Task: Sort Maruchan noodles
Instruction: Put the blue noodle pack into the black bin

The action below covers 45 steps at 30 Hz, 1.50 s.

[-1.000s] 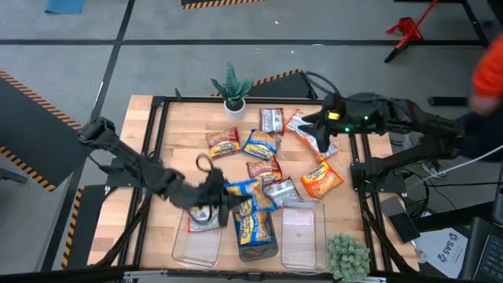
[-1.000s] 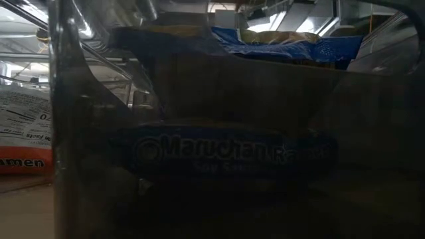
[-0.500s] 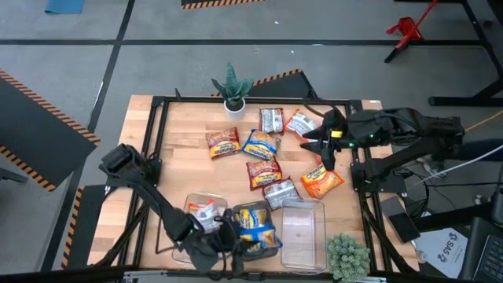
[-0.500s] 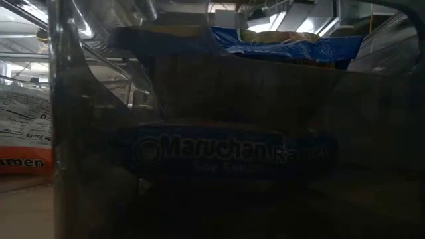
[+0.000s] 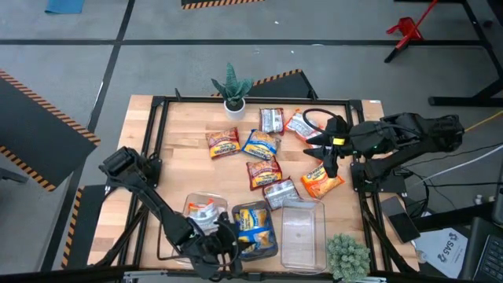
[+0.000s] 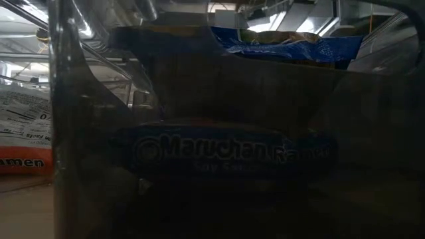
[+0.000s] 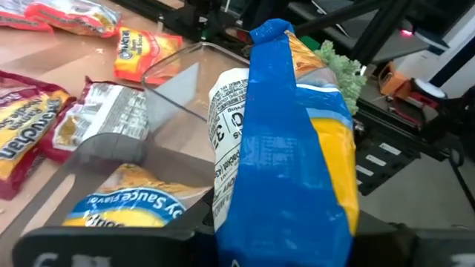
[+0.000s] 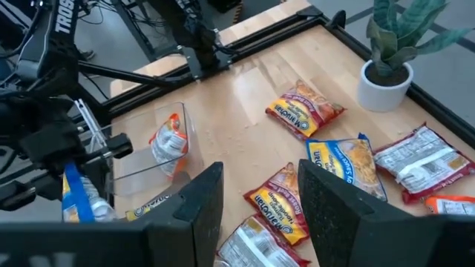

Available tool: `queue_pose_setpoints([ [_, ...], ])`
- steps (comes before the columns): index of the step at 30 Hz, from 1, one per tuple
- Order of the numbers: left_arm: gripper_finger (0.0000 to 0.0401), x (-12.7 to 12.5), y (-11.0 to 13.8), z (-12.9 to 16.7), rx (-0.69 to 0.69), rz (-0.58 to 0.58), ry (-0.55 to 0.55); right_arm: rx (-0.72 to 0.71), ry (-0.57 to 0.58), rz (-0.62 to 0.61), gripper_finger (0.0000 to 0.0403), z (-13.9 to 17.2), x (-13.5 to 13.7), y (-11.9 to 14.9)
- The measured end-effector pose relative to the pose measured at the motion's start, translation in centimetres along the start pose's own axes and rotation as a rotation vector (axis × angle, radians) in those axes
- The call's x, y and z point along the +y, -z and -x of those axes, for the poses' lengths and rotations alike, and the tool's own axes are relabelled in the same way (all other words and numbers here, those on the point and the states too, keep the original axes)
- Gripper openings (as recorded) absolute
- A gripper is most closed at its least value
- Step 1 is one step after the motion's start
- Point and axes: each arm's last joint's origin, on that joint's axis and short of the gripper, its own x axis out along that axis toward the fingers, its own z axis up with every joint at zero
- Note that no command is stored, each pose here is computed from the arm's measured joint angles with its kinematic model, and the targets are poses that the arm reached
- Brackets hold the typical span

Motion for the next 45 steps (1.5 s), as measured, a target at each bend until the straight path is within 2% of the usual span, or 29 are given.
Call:
queue_pose_setpoints([
  [10,0.009,0.0,3.0,-1.4,0.02,0.0,-0.017,0.002,0.012,0.003,0.0159,0.0,-0.1,0.0],
  [17,0.009,0.6,2.9,-2.2,0.014,-0.018,-0.062,0.007,0.017,0.005,0.0159,0.0,-0.1,0.1],
  [26,0.009,1.1,3.6,-3.4,0.086,-0.026,-0.04,0.008,0.017,0.023,0.0159,0.0,-0.1,0.1],
  [31,0.0091,1.2,3.7,-3.4,0.084,-0.095,-0.045,0.009,0.014,0.062,0.0159,0.0,-0.1,0.1],
  [37,0.0116,1.2,3.7,-3.7,0.145,-0.162,0.005,0.013,0.009,0.087,0.0159,0.0,-0.1,0.1],
  [41,0.0137,1.2,3.6,-3.8,0.137,-0.219,0.01,0.013,0.009,0.103,0.0159,0.0,-0.1,0.1],
  [45,0.0162,1.4,3.2,-4.5,0.186,-0.198,0.054,0.013,0.011,0.12,0.0159,0.0,-0.1,0.1],
])
